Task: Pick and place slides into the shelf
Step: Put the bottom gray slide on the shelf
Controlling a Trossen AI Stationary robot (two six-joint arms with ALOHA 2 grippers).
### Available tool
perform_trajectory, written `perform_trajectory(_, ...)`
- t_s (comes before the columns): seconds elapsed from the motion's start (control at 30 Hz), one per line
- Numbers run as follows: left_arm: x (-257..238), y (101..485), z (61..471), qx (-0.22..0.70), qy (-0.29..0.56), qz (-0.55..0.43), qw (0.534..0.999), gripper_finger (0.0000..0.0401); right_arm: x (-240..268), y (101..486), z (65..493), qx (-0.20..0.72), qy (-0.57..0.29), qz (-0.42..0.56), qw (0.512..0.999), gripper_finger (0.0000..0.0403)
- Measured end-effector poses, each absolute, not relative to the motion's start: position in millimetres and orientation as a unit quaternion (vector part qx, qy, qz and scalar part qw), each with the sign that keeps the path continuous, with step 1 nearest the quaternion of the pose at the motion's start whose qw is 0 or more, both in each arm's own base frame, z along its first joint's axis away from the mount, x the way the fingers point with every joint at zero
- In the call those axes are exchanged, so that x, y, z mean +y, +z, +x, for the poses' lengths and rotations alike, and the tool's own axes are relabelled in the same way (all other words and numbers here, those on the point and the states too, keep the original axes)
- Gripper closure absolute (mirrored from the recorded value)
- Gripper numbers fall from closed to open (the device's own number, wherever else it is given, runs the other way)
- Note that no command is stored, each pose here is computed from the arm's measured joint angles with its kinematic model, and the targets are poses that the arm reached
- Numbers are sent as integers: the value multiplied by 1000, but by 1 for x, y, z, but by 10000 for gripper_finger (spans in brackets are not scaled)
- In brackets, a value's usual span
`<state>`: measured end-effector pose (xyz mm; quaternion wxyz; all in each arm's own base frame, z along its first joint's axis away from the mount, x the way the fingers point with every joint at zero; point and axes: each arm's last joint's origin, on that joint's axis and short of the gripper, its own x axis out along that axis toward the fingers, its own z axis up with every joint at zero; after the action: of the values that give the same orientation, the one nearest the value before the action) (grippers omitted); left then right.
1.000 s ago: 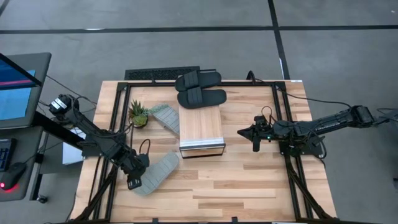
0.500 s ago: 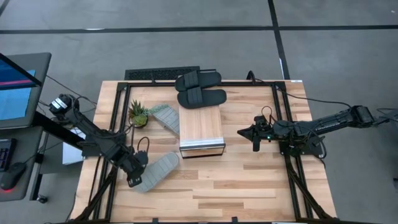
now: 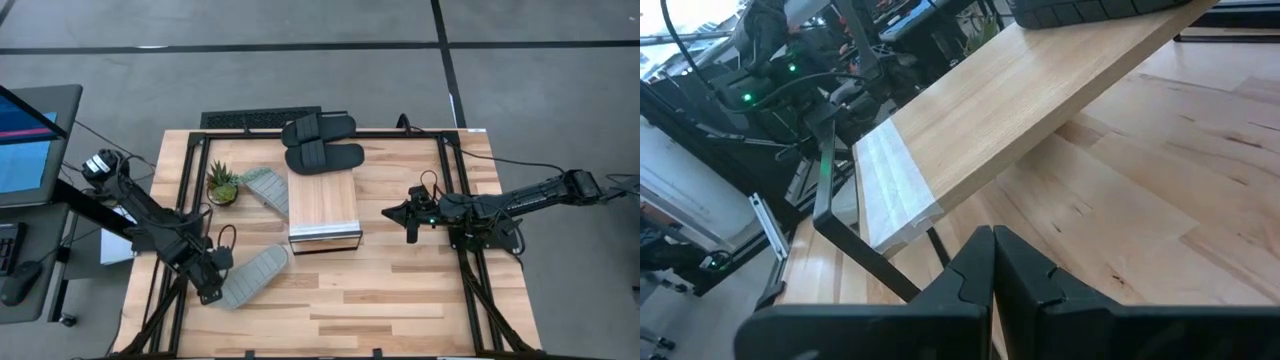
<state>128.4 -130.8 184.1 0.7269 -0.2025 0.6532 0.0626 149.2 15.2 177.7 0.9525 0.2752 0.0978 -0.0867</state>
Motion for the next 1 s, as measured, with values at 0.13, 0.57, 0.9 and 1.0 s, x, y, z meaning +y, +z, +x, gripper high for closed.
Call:
perform_trajectory(0.13, -134, 187, 125, 656, 58, -212, 722, 196, 15, 178, 149, 98, -87, 275, 952, 403)
perform_trajectory(0.57, -145, 209, 116, 594, 26, -313, 741, 192, 15, 178, 149, 98, -87, 275, 952, 403)
perform_trajectory(0.9, -159, 198, 110, 579, 63, -324, 745, 192, 15, 178, 149, 97, -87, 275, 952, 403)
perform_trajectory(1.0, -158, 194, 105, 582, 93, -314, 745, 192, 15, 178, 149, 97, -88, 276, 952, 403)
